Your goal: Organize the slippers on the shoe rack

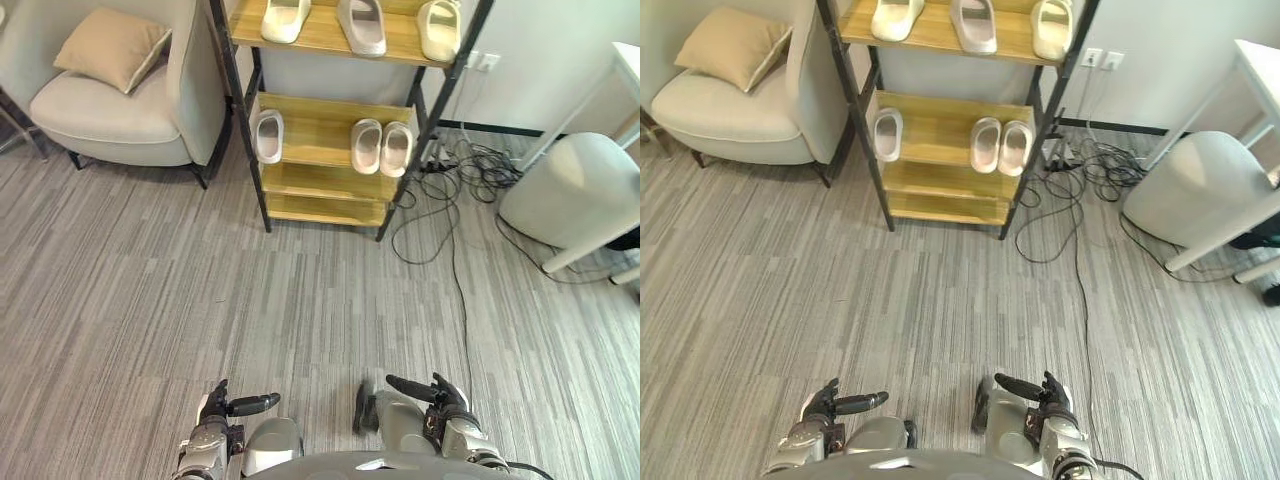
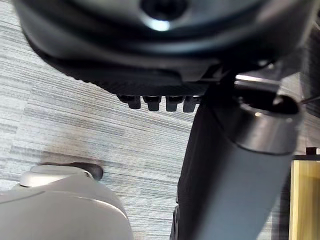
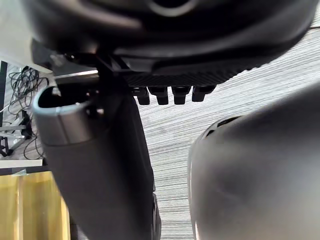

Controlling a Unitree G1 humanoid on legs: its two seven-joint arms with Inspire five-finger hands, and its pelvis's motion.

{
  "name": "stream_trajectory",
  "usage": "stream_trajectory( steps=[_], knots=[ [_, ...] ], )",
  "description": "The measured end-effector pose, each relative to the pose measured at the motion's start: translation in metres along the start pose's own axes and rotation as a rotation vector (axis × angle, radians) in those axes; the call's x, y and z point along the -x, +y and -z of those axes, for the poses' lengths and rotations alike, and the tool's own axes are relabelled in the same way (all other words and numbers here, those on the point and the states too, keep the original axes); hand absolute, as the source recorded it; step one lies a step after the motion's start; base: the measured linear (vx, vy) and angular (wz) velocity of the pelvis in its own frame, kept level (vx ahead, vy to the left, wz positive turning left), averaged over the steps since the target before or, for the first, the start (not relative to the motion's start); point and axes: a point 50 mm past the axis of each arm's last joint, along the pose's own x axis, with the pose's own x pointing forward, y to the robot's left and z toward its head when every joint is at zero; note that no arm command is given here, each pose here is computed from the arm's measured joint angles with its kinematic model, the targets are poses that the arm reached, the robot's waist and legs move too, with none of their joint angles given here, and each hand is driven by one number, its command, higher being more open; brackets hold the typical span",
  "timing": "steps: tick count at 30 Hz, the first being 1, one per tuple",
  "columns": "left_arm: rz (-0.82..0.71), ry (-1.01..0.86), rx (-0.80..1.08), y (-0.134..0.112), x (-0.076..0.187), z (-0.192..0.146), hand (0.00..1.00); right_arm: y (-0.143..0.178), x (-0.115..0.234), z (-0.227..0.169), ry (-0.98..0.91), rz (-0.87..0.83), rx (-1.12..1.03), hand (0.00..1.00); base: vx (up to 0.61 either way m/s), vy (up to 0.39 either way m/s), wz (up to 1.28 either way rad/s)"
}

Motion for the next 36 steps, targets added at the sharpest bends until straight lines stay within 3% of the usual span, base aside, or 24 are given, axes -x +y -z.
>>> stream_trajectory(
  steps=[4, 8, 16, 19, 23, 33, 36],
  knots=[
    [0.016, 0.047, 0.039, -0.012, 0.005, 0.016, 1.0, -0.013, 0.0, 0.004, 0.016, 0.044, -0.056, 1.0, 0.59, -0.316, 0.47],
    [0.014, 0.012, 0.094, -0.015, 0.003, 0.006, 1.0, -0.02, 0.004, 0.013, 0.018, 0.058, -0.057, 1.0, 0.5, -0.261, 0.55],
    [0.029, -0.055, 0.055, -0.016, 0.002, -0.011, 1.0, -0.012, 0.005, 0.015, 0.025, 0.049, -0.099, 1.0, 0.35, 0.061, -0.14],
    [0.003, -0.061, 0.025, -0.003, -0.001, -0.016, 1.0, 0.006, 0.007, 0.021, 0.054, 0.002, -0.082, 1.0, 0.35, 0.156, -0.09],
    [-0.013, 0.01, 0.014, 0.005, 0.0, 0.003, 1.0, 0.011, 0.006, 0.02, 0.061, -0.017, -0.068, 1.0, 0.28, 0.133, -0.54],
    [-0.019, 0.036, -0.07, 0.018, 0.002, 0.012, 1.0, 0.016, 0.004, 0.014, 0.038, -0.048, 0.023, 1.0, 0.18, -0.071, -0.1],
    [0.015, 0.063, -0.047, 0.001, 0.004, 0.021, 1.0, -0.003, 0.002, 0.015, 0.054, 0.002, 0.035, 1.0, 0.2, -0.156, -0.01]
  ],
)
